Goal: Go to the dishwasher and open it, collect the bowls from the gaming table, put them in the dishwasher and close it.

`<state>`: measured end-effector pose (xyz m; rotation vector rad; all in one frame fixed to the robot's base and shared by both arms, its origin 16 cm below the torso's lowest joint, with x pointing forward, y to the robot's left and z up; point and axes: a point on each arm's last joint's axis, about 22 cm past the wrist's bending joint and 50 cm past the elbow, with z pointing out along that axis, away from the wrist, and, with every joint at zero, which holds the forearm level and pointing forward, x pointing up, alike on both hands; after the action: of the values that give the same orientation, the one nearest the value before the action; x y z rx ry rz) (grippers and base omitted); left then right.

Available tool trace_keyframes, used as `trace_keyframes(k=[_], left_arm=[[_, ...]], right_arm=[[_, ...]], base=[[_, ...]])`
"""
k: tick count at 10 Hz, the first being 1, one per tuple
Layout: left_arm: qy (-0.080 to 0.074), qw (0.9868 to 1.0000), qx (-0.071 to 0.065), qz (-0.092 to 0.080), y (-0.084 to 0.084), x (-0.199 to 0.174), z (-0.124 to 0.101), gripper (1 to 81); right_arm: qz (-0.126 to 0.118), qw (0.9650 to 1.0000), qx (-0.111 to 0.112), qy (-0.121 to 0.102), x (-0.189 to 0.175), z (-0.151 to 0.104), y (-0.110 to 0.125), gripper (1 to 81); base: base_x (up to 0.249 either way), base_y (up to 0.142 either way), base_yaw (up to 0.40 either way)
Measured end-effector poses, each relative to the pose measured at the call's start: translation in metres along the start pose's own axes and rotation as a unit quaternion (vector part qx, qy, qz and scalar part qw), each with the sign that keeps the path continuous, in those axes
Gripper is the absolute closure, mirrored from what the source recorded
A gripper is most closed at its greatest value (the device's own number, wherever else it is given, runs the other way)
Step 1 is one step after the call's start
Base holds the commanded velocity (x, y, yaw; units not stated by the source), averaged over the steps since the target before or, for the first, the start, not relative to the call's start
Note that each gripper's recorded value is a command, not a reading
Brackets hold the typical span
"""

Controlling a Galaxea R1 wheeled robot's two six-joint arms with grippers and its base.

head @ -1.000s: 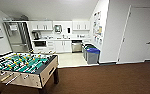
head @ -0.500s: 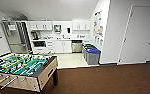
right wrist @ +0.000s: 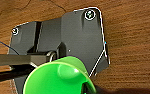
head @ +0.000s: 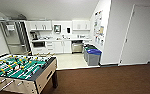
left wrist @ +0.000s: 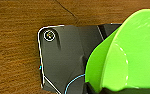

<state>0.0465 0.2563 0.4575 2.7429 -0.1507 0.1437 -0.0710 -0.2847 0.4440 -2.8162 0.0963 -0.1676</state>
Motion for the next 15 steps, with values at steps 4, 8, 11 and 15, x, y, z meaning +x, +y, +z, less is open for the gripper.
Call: trace_keyframes(k=[4,8,11,15], left_arm=[[0.0,1.0,0.0,0.0,0.0,0.0,0.0,81.1],[0.0,1.0,0.0,0.0,0.0,0.0004,0.0,81.1],[0.0,1.0,0.0,0.0,0.0,-0.0001,0.0,81.1],[0.0,1.0,0.0,0.0,0.0,0.0003,0.0,81.1]], right_arm=[[0.0,1.0,0.0,0.0,0.0,0.0,0.0,81.1],[0.0,1.0,0.0,0.0,0.0001,0.0,0.0,81.1],[0.0,1.0,0.0,0.0,-0.0002,0.0001,-0.0003,81.1],[0.0,1.0,0.0,0.0,0.0001,0.0001,-0.0003,81.1]], base=[[0.138,0.0,0.0],[0.138,0.0,0.0],[0.138,0.0,0.0],[0.138,0.0,0.0]])
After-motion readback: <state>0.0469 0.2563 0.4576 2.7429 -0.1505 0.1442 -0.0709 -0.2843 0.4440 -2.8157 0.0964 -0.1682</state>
